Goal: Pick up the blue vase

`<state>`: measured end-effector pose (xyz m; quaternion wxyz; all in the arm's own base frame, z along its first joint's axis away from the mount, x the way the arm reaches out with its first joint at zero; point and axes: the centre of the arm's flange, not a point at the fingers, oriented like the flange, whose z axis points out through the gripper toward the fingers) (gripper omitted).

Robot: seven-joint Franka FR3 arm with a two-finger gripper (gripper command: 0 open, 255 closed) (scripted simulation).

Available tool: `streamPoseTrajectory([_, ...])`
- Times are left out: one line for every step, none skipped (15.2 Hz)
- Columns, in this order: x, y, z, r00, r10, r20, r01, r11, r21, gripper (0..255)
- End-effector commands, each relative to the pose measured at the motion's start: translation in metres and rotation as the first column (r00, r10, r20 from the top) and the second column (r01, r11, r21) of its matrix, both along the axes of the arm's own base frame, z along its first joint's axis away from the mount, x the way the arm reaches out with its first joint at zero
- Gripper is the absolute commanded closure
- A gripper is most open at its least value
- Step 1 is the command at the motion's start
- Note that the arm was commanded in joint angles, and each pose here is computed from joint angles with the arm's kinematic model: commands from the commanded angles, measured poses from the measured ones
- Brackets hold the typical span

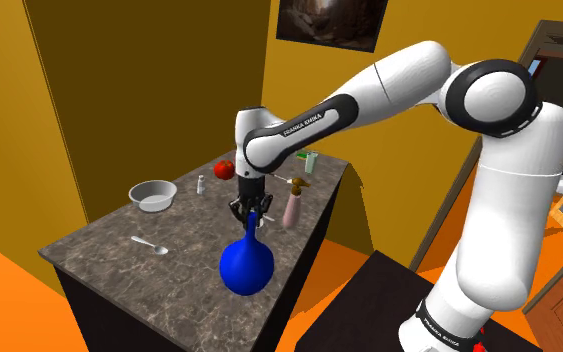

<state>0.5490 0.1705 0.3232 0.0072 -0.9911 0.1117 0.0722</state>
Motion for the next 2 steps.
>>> streamPoseTrajectory([0.0007,0.0006,0.0072,1.0,0.0,0.001,0.0,1.0,0.0,255])
streamPoseTrajectory([0.0007,0.0006,0.0071,1.0,0.0,0.001,0.0,1.0,0.0,255])
